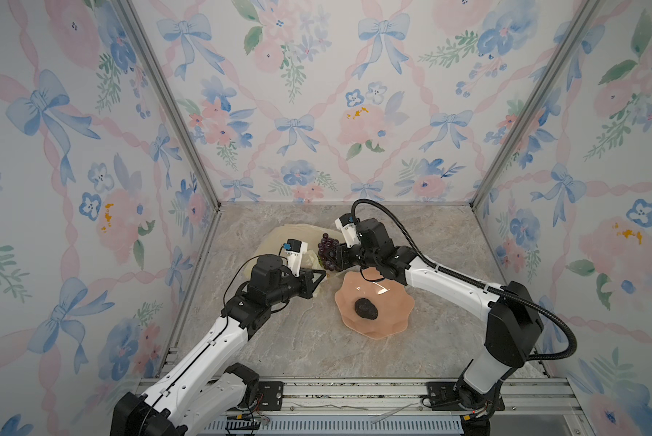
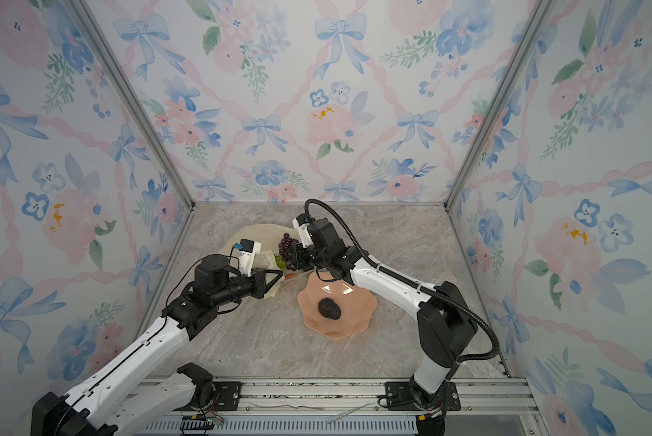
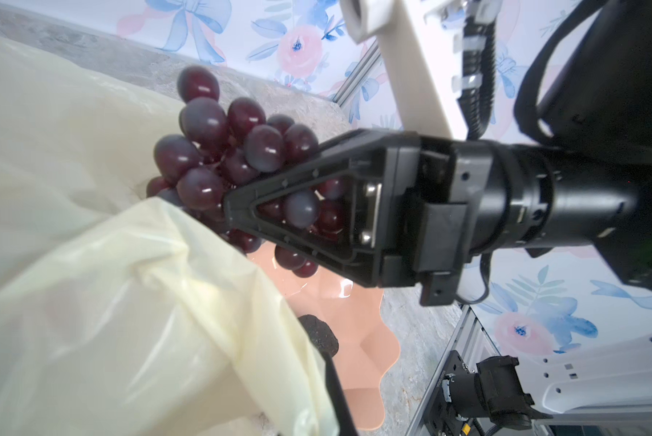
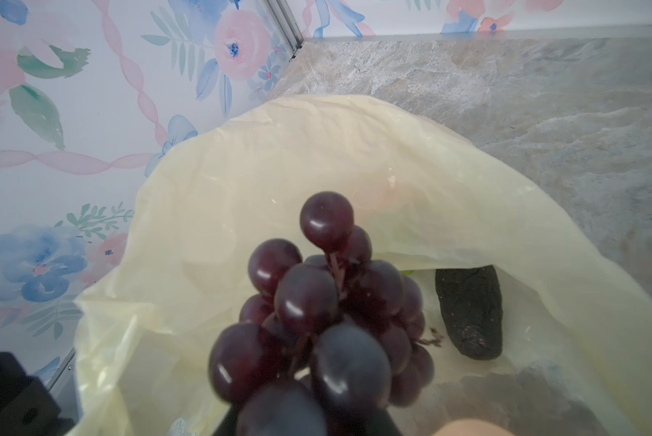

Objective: Place the fruits into the plastic bag
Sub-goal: Place the fruit in the plastic bag.

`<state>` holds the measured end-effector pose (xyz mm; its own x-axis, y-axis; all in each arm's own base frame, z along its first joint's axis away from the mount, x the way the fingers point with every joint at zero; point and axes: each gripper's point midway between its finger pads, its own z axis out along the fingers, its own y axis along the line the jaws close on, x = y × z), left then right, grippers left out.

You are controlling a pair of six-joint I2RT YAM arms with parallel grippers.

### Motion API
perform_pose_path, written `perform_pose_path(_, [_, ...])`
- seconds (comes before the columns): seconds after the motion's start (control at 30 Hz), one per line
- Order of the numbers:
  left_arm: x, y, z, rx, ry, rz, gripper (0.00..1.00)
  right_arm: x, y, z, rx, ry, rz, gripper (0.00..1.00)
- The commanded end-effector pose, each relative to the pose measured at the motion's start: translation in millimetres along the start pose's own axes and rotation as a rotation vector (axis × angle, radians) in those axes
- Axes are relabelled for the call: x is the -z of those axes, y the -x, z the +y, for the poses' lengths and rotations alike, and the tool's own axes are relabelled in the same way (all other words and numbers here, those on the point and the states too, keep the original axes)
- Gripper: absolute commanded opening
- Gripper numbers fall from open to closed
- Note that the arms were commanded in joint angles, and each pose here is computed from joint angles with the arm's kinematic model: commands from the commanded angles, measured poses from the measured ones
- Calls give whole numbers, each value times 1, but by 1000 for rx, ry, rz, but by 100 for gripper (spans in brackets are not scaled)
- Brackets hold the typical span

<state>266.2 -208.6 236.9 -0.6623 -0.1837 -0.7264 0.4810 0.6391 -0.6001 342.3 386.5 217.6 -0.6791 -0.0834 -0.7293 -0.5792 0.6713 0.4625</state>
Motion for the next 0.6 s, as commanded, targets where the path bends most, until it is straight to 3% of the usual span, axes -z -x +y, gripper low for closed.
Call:
perform_pose_path(0.0, [0,2,1,64,-47,-12,0,-4,12,22,3,75,-50,29])
perform_pose_path(0.57, [7,14,17,142,-62,-47,0,-23,-31,25,32,127,30,29])
